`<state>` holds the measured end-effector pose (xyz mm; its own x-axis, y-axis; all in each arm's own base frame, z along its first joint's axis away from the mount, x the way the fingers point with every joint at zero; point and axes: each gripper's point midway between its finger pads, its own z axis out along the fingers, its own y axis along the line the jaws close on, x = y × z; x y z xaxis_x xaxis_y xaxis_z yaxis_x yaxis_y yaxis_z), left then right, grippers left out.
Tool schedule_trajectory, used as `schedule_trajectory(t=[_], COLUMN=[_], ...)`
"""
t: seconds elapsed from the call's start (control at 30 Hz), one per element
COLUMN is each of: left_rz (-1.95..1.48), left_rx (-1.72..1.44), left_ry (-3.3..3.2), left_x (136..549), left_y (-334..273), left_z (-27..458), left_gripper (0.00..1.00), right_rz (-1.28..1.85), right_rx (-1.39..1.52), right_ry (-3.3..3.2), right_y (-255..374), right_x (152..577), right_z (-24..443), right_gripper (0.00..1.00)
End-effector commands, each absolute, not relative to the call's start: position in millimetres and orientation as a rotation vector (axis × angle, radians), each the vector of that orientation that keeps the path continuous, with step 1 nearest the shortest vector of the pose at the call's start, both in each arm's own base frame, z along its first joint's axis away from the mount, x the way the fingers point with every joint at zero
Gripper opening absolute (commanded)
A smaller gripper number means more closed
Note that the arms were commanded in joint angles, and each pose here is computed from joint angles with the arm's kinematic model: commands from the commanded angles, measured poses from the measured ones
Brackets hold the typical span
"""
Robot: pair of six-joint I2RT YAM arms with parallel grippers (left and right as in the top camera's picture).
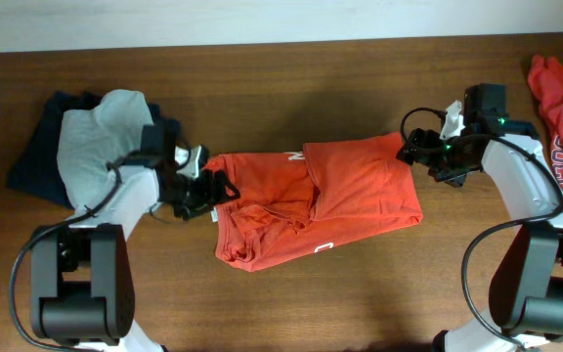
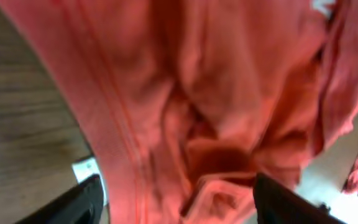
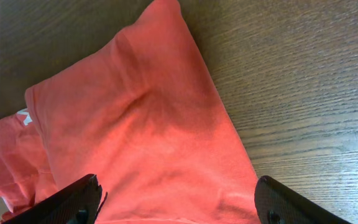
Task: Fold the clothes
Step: 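Grasp the shirt's left end with the left gripper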
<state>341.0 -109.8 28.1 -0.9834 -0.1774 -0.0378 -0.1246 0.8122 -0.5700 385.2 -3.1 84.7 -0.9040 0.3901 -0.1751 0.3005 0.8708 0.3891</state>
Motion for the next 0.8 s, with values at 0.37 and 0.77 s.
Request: schedule_trajectory(t=[0.37,0.77], left_rz=[-0.817,-1.006], left_rx=[-0.362,-0.322], left_ry=[2.941,2.938], left_x=[324,324], left_y=[-114,-163], left_z=[0,-14], left_gripper=[0.80,0.76], right_rz=[0.499,0.499], right_rx=[0.521,0.522], right_ry=[2.797,2.797], right_y=[-6,-6], right_x=[385,385], right_z=[84,84], right_gripper=[0.84,0.83])
